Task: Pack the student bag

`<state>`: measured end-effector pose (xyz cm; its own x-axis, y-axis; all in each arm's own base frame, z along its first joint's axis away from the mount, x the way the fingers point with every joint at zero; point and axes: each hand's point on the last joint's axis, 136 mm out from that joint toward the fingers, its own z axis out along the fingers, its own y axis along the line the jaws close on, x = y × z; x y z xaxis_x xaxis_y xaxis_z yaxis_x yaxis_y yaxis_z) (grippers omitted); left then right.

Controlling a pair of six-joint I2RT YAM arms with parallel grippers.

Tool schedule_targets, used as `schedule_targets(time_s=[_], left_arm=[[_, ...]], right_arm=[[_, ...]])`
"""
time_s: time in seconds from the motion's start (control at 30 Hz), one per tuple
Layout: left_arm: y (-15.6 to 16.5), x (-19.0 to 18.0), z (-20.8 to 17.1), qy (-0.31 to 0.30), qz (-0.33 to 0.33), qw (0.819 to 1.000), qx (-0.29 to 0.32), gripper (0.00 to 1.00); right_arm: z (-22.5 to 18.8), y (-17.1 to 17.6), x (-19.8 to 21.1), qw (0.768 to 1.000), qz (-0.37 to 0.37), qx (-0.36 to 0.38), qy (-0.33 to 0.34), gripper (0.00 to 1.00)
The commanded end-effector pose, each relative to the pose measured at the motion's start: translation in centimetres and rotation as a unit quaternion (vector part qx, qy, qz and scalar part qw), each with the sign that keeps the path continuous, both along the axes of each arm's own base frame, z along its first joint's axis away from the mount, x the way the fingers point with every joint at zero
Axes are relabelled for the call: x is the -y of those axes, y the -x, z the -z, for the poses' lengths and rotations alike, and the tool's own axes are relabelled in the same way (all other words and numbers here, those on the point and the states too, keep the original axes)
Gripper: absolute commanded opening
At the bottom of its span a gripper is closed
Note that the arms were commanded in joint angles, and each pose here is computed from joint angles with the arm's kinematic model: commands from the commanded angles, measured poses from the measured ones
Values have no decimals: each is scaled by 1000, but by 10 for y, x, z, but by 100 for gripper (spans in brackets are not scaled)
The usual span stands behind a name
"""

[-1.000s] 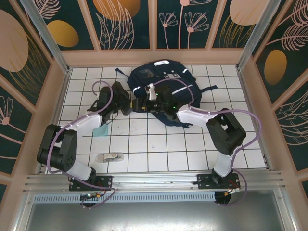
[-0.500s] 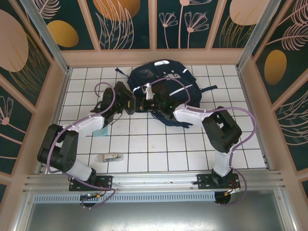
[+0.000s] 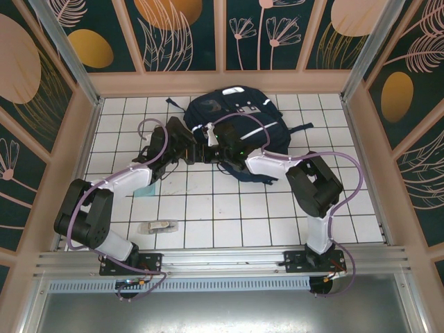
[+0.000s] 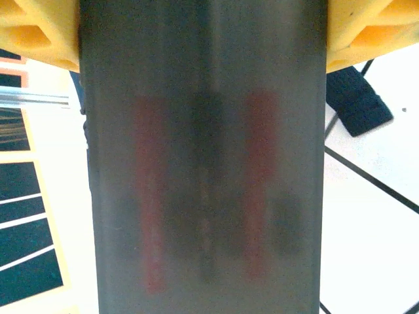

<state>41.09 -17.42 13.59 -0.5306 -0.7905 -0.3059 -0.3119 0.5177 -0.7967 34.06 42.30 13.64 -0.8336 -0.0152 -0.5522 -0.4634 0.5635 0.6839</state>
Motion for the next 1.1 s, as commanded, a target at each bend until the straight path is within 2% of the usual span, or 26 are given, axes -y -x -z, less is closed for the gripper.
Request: schedule_targets(time_s=[0.0,0.17,0.23,0.27,0.3,0.33,0.5,0.57,0.7,0.83,1.0,1.07], left_arm=[[-5,26,-49,44,37,997,58,62],[-5,31,-50,46,44,996,59,63],[-5,33,-51,46,48,996,60,66],[-4,35,-51,44,51,996,60,74],[-5,36,-52,41,56,996,61,94],[-5,36,-53,37,57,996,62,99],[-9,26,-76,-32,60,993,95,99],[-14,22,-103,-68,67,987,132,99],[-18,31,-118,-135,118,972,154,99],[-19,72,-104,-198,222,944,140,99],[-8,143,-67,-216,375,893,122,99],[-8,159,-52,-276,402,866,109,99]], right_arm=[[3,-7,-3,1000,12,19,15,56],[-4,-7,-7,1000,3,27,-1,32],[-11,-6,-7,999,-2,33,-8,26],[-13,-6,-7,999,-4,34,-10,24],[-16,-6,-5,999,-5,35,-13,21],[-18,-7,-3,999,-5,36,-17,20],[-37,-16,29,999,21,34,-35,18],[-49,-23,54,997,45,42,-37,17],[-72,-33,109,994,88,61,-35,16],[-90,-43,181,986,153,68,-22,12],[-98,-45,270,967,246,68,11,11],[-96,-40,301,958,279,65,21,12]])
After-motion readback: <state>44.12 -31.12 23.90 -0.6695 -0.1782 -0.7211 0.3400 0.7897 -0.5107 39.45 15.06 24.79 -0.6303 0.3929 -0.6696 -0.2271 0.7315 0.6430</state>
